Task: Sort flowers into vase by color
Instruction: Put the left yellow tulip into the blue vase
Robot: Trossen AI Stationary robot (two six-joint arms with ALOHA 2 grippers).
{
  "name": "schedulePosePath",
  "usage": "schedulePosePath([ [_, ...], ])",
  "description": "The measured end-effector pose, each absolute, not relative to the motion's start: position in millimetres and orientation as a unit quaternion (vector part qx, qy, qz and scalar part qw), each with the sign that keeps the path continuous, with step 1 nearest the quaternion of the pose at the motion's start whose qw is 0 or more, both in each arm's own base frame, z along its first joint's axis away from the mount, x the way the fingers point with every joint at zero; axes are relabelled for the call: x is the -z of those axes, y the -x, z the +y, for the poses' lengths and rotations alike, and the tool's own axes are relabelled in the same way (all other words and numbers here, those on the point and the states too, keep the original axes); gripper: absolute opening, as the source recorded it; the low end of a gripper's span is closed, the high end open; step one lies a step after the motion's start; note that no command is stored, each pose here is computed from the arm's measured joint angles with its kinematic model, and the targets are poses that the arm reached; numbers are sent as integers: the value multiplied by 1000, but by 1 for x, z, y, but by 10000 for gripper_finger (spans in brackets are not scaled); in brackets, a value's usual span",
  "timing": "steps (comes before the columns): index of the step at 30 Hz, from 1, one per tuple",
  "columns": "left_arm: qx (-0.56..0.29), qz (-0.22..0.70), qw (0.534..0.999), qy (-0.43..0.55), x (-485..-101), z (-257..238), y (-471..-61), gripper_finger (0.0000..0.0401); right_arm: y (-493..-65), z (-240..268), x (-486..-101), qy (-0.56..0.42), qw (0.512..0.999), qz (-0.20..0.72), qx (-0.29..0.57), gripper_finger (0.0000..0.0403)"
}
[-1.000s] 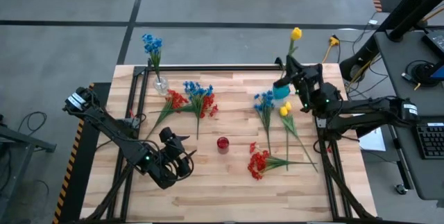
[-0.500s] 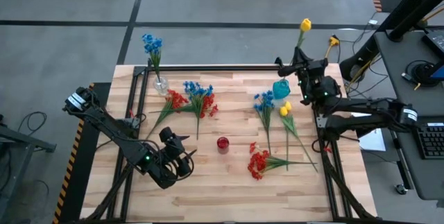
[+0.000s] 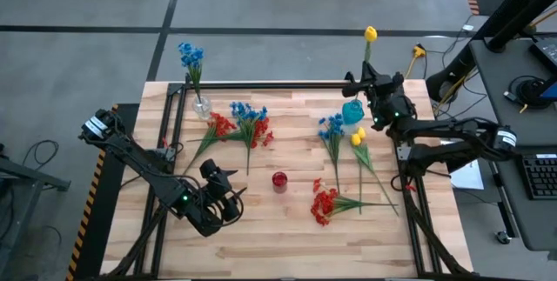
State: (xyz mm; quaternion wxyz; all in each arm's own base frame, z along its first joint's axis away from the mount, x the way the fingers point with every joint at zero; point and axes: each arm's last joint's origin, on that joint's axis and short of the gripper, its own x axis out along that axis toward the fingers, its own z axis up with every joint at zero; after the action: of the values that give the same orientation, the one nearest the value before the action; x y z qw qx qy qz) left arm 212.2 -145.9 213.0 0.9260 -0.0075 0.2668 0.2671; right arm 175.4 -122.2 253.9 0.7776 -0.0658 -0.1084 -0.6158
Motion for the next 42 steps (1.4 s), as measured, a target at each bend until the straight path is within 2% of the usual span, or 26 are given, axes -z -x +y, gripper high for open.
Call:
schedulePosePath([
  [5, -268, 268, 926, 6, -213, -146, -212, 268, -175, -124, -249, 51, 753, -92, 649, 13],
  [12, -268, 269, 925, 5, -213, -145, -212, 268, -175, -122, -244, 43, 760, -62, 645, 21],
  [30, -273, 263, 925, 27, -213, -146, -212, 268, -164, -105, -245, 3, 781, -19, 625, 169],
  [37, -271, 265, 923, 62, -219, -147, -216, 268, -161, -88, -254, -5, 803, 0, 596, 207],
  [42, -273, 260, 923, 72, -229, -148, -219, 268, -158, -84, -261, -32, 799, 48, 598, 219],
])
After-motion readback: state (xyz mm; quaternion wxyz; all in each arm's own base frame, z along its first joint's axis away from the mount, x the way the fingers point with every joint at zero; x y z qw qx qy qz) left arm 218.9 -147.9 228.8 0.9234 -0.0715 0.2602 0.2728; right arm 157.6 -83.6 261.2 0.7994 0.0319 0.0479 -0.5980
